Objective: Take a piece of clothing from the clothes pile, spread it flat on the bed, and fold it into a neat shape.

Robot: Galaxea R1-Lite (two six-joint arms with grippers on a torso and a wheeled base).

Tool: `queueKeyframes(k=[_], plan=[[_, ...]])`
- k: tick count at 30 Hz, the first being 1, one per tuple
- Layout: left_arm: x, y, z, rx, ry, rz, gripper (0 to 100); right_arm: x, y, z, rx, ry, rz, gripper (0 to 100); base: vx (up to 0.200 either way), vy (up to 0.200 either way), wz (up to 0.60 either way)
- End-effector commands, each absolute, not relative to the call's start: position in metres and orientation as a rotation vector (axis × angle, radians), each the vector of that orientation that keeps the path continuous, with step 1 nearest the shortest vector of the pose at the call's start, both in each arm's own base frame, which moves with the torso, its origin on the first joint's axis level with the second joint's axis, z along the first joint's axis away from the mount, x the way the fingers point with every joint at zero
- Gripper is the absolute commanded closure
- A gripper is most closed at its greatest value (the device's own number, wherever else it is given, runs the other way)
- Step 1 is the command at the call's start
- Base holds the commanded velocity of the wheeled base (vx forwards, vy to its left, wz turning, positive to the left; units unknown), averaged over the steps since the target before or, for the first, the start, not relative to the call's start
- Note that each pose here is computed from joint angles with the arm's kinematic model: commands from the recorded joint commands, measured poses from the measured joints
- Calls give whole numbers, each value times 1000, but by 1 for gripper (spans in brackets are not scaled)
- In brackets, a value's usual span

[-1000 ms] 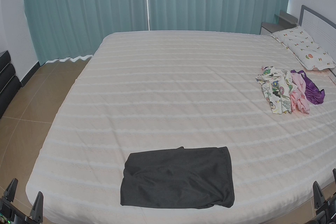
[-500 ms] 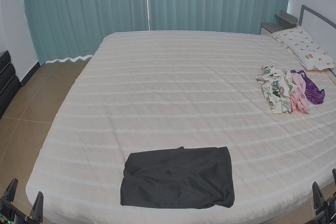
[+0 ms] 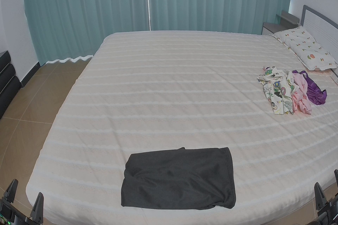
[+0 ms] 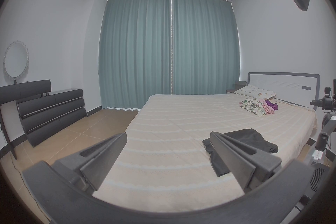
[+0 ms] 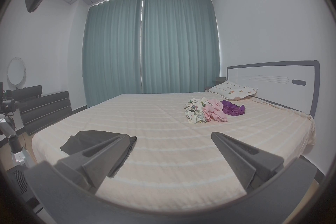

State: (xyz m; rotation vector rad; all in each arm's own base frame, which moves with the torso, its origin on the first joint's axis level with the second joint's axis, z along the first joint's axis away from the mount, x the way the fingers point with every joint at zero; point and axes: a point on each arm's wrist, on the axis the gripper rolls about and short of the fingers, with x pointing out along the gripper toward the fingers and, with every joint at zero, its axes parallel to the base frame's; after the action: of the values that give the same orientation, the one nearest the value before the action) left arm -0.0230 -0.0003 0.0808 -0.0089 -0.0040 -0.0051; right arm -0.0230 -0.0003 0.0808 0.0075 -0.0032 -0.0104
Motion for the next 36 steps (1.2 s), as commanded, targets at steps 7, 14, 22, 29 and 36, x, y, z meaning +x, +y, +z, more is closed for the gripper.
queueKeyframes(k=[7, 14, 22, 29, 36], plan=[[-23, 0, 76, -9, 2, -5, 0, -23, 0, 76, 18, 0, -12, 0, 0, 0, 0], [-23, 0, 76, -9, 2, -5, 0, -23, 0, 76, 20, -2, -9, 0, 0, 0, 0], [-23, 0, 76, -9, 2, -5, 0, -23, 0, 76, 20, 0, -12, 0, 0, 0, 0], [-23, 0, 76, -9, 2, -5, 0, -23, 0, 76, 20, 0, -12, 0, 0, 0, 0], [-23, 0, 76, -9, 2, -5, 0, -23, 0, 76, 18, 0, -12, 0, 0, 0, 0]])
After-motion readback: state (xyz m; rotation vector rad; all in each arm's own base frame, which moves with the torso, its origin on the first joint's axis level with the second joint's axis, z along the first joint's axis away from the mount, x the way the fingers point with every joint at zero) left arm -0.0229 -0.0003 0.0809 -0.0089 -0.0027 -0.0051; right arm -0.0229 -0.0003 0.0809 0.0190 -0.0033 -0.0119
